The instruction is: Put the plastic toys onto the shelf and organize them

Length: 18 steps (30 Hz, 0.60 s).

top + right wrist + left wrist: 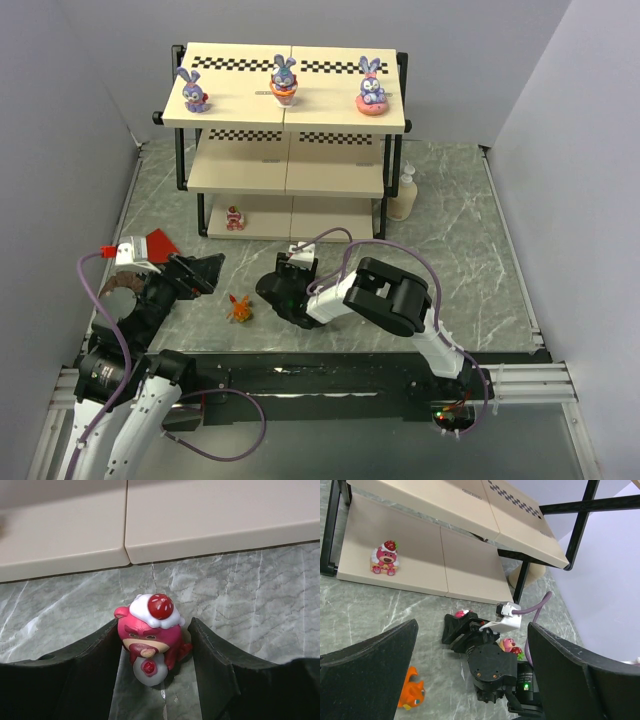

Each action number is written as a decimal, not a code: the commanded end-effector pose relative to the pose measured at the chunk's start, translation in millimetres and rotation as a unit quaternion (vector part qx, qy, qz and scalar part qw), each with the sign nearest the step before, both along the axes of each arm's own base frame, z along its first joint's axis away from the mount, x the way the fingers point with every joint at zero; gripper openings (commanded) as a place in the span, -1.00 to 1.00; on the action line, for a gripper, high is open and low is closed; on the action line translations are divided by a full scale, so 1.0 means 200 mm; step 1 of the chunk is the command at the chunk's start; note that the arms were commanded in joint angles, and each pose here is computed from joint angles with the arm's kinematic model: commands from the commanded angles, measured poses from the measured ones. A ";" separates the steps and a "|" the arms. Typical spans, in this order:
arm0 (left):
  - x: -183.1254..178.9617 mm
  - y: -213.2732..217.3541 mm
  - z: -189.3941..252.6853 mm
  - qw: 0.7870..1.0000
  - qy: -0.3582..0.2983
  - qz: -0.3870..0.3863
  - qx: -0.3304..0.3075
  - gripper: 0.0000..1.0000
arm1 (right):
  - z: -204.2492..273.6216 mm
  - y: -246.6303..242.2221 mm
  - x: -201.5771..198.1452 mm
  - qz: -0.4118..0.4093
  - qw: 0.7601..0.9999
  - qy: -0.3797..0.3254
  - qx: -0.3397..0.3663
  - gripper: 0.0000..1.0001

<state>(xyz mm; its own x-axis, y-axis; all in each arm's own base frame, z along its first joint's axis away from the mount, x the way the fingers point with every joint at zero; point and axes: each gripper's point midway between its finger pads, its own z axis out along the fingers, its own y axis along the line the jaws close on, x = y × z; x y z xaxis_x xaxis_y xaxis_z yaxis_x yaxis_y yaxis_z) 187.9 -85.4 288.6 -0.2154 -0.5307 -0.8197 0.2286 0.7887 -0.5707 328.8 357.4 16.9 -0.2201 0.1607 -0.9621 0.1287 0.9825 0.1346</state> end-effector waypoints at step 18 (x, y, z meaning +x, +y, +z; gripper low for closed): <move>-0.01 0.01 0.01 1.000 -0.007 0.004 0.000 0.93 | 0.18 0.09 0.02 0.122 0.988 -0.050 -0.083 -1.00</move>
